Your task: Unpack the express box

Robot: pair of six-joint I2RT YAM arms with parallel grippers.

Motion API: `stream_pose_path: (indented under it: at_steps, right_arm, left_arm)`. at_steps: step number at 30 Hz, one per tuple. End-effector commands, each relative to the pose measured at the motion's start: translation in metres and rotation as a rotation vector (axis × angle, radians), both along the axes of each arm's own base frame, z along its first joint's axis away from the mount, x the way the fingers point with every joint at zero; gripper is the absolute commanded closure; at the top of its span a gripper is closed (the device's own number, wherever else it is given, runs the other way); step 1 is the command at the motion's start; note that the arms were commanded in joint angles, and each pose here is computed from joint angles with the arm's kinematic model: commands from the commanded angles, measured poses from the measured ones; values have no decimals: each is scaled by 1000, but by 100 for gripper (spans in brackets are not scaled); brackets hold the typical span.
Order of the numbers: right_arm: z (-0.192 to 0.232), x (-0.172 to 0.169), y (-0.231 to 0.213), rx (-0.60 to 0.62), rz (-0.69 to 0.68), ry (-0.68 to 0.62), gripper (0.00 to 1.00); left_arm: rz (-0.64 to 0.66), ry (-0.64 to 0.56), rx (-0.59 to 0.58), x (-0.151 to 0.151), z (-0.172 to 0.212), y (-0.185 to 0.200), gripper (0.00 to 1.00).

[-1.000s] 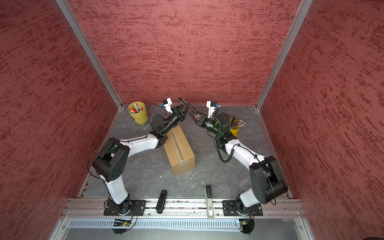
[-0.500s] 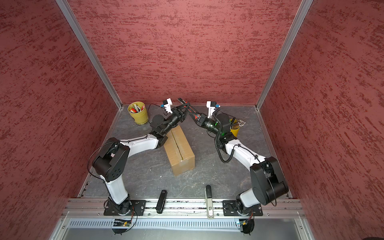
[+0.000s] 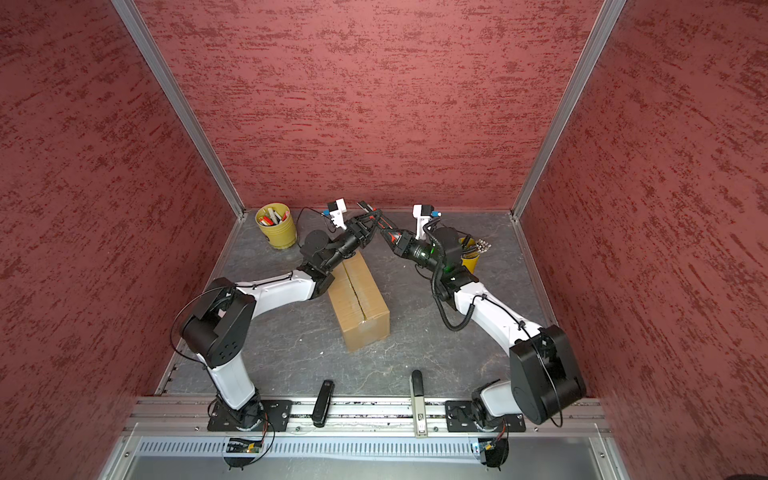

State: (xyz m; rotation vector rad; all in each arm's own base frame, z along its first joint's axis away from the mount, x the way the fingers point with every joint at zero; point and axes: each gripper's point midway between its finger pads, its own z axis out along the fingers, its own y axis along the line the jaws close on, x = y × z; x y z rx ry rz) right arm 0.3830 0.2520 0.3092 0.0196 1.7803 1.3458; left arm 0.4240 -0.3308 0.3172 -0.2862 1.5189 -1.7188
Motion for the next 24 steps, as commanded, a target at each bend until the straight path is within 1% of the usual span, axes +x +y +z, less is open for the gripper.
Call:
stream_pose_path:
  at_steps: [1, 5, 8, 16, 20, 24]
  right_arm:
    - [27, 9, -12, -14, -93, -95, 100]
    - [25, 9, -12, -15, -93, -91, 100]
    - [25, 9, -12, -17, -95, -90, 100]
    - [23, 11, -13, -45, -103, -78, 100]
    - [23, 12, -15, -94, -116, -73, 100]
    - [23, 10, -17, -172, -126, -71, 100]
  left_arm:
    - [-112, -8, 115, -27, -19, -22, 66]
    - [-104, -24, 130, -32, -15, -18, 60]
    - [-98, -32, 138, -35, -12, -15, 58]
    - [-86, -49, 164, -42, -7, -6, 54]
    - [-75, -29, 203, -48, -10, 3, 49]
    - [-58, 4, 260, -58, -13, 21, 42]
